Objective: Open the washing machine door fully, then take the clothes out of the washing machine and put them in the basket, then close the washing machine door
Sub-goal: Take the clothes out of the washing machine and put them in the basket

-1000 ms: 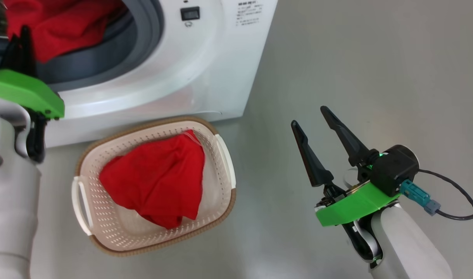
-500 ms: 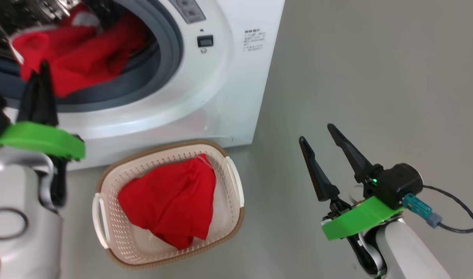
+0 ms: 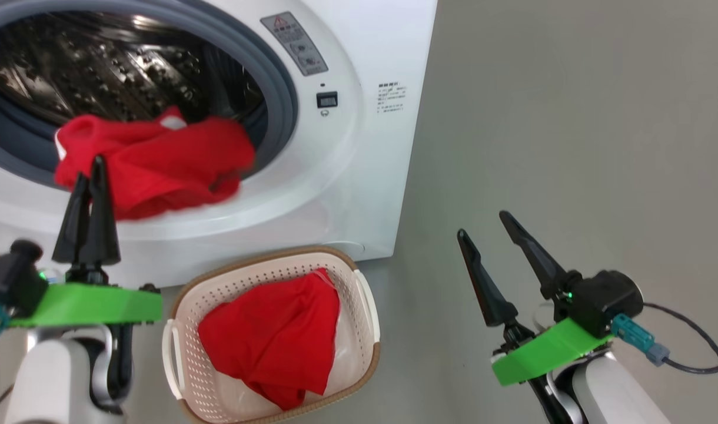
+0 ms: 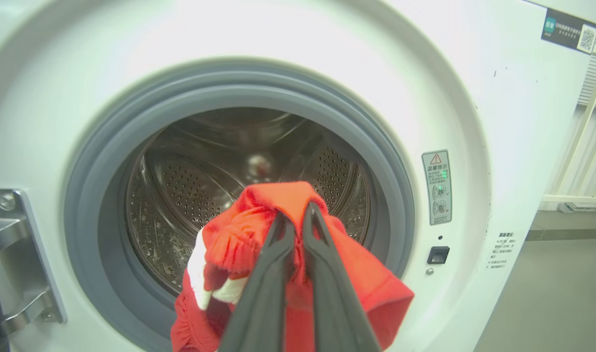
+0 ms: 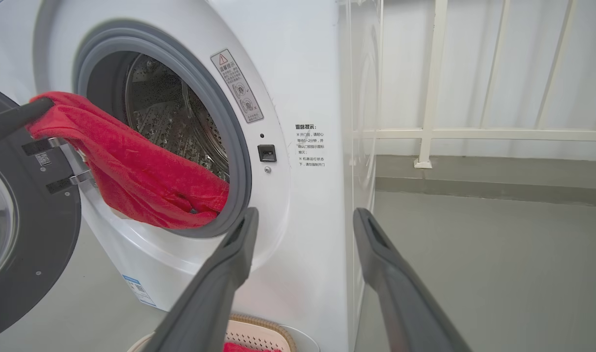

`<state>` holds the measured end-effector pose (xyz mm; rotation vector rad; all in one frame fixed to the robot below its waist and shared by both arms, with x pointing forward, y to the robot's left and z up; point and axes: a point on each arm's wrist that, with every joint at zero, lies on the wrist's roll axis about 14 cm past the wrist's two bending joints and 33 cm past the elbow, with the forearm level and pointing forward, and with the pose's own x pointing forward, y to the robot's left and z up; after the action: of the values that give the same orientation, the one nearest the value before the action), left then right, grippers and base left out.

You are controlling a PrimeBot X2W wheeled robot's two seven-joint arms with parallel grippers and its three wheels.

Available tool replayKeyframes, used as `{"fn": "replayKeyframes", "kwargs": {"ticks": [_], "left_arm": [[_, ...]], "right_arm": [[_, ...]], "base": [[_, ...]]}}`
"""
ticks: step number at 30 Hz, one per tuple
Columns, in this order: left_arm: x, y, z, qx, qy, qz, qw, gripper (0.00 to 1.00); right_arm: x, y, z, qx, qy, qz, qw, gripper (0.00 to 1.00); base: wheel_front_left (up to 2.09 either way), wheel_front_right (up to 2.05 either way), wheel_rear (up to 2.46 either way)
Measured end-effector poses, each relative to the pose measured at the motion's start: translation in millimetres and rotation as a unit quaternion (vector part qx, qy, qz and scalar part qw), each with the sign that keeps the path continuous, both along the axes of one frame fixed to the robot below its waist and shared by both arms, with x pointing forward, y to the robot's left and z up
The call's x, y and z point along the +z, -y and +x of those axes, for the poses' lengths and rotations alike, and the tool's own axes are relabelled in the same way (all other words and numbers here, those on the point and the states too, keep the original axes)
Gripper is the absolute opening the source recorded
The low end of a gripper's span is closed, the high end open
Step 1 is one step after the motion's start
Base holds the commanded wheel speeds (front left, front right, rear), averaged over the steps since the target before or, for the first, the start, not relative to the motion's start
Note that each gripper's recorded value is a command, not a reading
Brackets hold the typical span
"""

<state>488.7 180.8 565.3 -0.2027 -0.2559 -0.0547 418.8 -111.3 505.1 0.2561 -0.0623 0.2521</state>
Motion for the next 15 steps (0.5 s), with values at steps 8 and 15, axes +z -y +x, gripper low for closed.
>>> {"fn": "replayKeyframes", "kwargs": {"ticks": [8, 15], "left_arm": [[19.3, -4.3, -30.5, 0.012, 0.036, -0.015, 0.999, 0.0], [-22.2, -5.0, -38.6, 0.016, -0.025, -0.02, 0.999, 0.0]], "right_arm": [[4.5, 0.1, -8.4, -0.001, 0.005, 0.002, 1.0, 1.0], [0.5, -2.8, -7.7, 0.003, 0.0, 0.002, 1.0, 1.0]], "base": [[0.0, 0.0, 0.0], [0.0, 0.0, 0.0]]}}
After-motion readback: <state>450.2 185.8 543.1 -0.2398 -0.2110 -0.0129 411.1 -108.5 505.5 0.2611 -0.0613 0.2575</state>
